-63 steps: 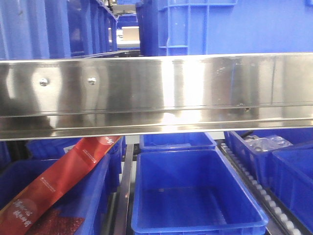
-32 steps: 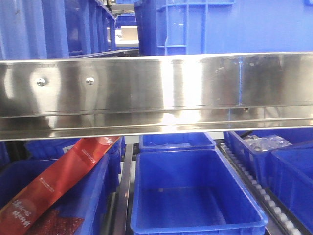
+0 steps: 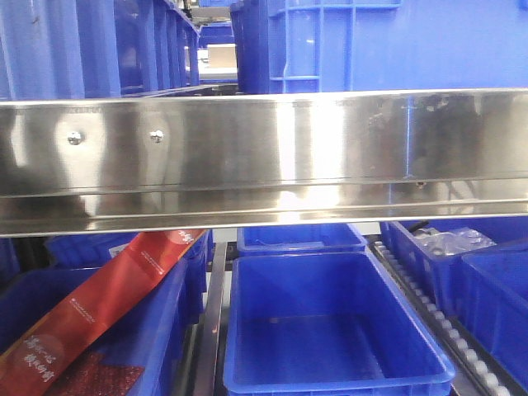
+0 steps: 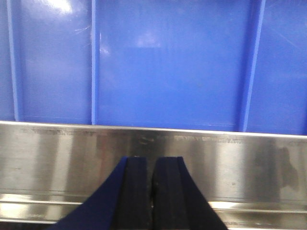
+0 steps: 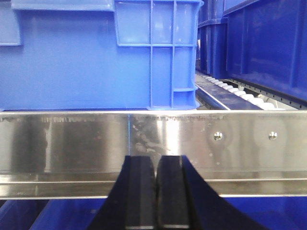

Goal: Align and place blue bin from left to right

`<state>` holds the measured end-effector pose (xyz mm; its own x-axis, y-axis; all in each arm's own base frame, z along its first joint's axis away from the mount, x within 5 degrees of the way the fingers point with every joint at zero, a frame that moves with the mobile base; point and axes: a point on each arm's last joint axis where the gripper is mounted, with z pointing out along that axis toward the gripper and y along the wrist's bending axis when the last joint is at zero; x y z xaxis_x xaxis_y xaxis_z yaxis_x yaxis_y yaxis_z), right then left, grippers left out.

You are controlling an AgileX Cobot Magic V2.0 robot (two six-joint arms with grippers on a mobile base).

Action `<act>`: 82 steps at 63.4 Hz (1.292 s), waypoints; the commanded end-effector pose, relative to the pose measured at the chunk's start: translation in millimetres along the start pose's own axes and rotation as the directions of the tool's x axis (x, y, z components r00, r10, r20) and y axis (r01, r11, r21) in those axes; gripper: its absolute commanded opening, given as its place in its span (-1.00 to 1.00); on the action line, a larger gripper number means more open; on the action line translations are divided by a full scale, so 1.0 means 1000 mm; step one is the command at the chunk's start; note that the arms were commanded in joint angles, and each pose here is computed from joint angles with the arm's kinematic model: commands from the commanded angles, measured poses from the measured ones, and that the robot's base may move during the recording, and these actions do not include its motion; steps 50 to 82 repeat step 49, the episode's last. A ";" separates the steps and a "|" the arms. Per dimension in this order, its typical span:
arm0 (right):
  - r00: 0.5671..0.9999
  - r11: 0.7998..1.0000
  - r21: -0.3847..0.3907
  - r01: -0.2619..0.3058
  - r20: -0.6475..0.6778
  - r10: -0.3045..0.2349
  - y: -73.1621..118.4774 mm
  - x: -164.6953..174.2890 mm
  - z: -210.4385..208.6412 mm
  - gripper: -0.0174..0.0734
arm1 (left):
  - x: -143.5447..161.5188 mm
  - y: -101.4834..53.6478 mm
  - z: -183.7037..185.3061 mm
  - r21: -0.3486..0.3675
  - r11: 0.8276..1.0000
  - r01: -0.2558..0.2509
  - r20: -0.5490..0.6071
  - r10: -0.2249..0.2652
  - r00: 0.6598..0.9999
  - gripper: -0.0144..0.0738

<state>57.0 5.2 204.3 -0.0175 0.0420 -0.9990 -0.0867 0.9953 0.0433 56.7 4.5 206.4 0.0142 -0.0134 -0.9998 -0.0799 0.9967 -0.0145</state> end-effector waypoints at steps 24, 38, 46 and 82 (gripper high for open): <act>0.999 1.000 0.007 0.009 0.034 -0.009 0.000 -0.003 -0.001 -0.77 | -0.002 0.000 0.000 0.007 1.000 0.008 0.016 -0.009 1.000 -0.69; 0.999 1.000 0.007 0.009 0.034 -0.009 0.000 -0.003 -0.001 -0.77 | -0.002 0.000 0.000 0.007 1.000 0.008 0.016 -0.009 1.000 -0.69; 0.999 1.000 0.007 0.009 0.034 -0.009 0.000 -0.003 -0.001 -0.77 | -0.002 0.000 0.000 0.007 1.000 0.008 0.016 -0.009 1.000 -0.69; 0.999 1.000 0.007 0.009 0.034 -0.009 0.000 -0.003 -0.001 -0.77 | -0.002 0.000 0.000 0.007 1.000 0.008 0.016 -0.009 1.000 -0.69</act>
